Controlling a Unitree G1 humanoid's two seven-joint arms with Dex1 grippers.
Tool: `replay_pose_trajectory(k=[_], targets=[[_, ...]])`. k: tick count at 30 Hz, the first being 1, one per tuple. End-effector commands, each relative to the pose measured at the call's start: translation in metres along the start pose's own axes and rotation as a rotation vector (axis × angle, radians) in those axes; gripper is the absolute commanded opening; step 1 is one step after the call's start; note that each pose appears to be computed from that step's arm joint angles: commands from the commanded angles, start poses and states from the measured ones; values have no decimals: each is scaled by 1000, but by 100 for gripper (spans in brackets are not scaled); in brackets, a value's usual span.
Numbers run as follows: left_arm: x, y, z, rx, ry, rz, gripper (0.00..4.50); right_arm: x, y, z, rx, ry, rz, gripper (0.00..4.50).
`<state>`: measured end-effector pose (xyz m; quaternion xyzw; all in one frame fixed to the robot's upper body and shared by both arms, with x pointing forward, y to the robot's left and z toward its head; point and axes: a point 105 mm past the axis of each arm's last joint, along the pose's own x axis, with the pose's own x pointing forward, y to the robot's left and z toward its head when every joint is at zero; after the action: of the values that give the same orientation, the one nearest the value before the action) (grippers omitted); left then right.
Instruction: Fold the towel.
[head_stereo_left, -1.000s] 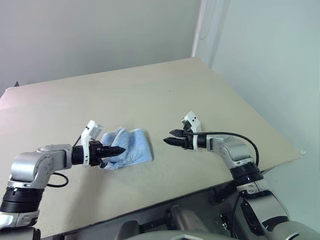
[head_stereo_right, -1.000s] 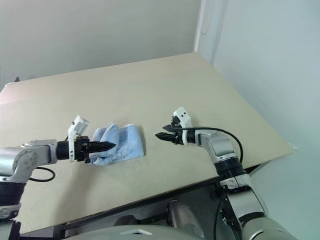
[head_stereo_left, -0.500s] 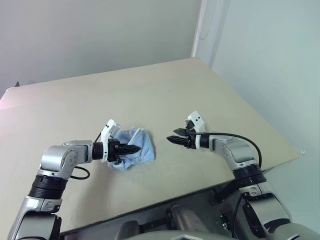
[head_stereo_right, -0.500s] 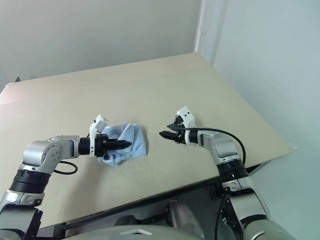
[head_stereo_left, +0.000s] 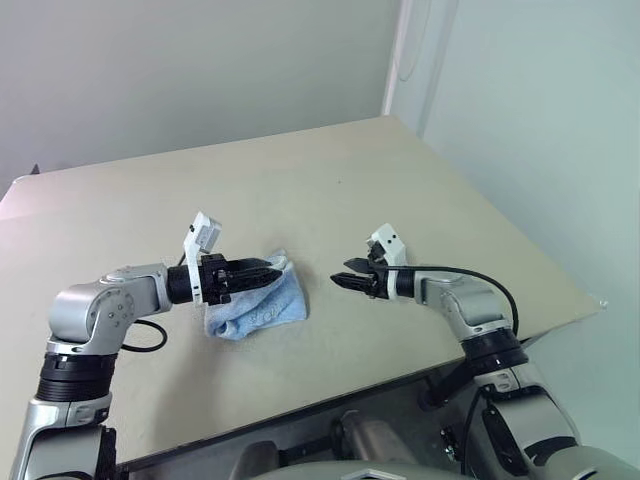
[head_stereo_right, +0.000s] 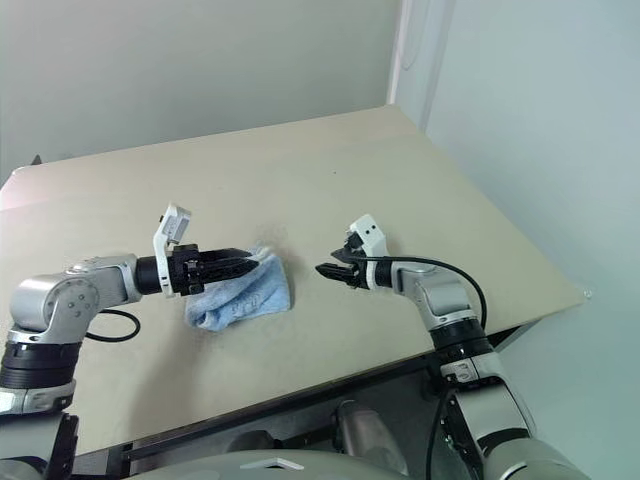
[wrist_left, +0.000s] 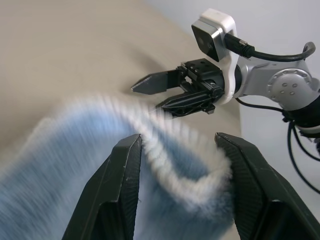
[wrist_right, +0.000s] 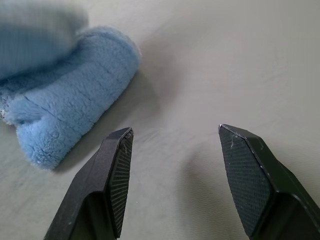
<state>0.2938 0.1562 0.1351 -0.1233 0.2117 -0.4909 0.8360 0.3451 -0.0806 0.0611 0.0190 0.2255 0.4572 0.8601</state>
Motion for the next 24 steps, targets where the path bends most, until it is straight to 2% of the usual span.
replay_pose_trajectory(k=[1,5,6,8,11,17,22,24], targets=[[-15,8,15,134,-26,91,245,1,8,26,41,-80,66,287],[-22,25,14,237,-22,202,245,-4,18,40,173,-142,169,287],[-21,27,11,245,-18,210,249,-5,21,41,194,-149,187,303],[-18,26,3,267,5,211,251,-5,29,39,210,-141,228,344],[-6,17,-10,383,43,193,251,-1,36,31,203,-102,239,447],[30,3,-33,511,33,133,251,10,32,25,193,-72,160,447],[39,30,-76,568,166,195,251,5,31,34,198,-88,177,447],[39,41,-86,592,191,230,251,1,32,37,205,-98,200,447]])
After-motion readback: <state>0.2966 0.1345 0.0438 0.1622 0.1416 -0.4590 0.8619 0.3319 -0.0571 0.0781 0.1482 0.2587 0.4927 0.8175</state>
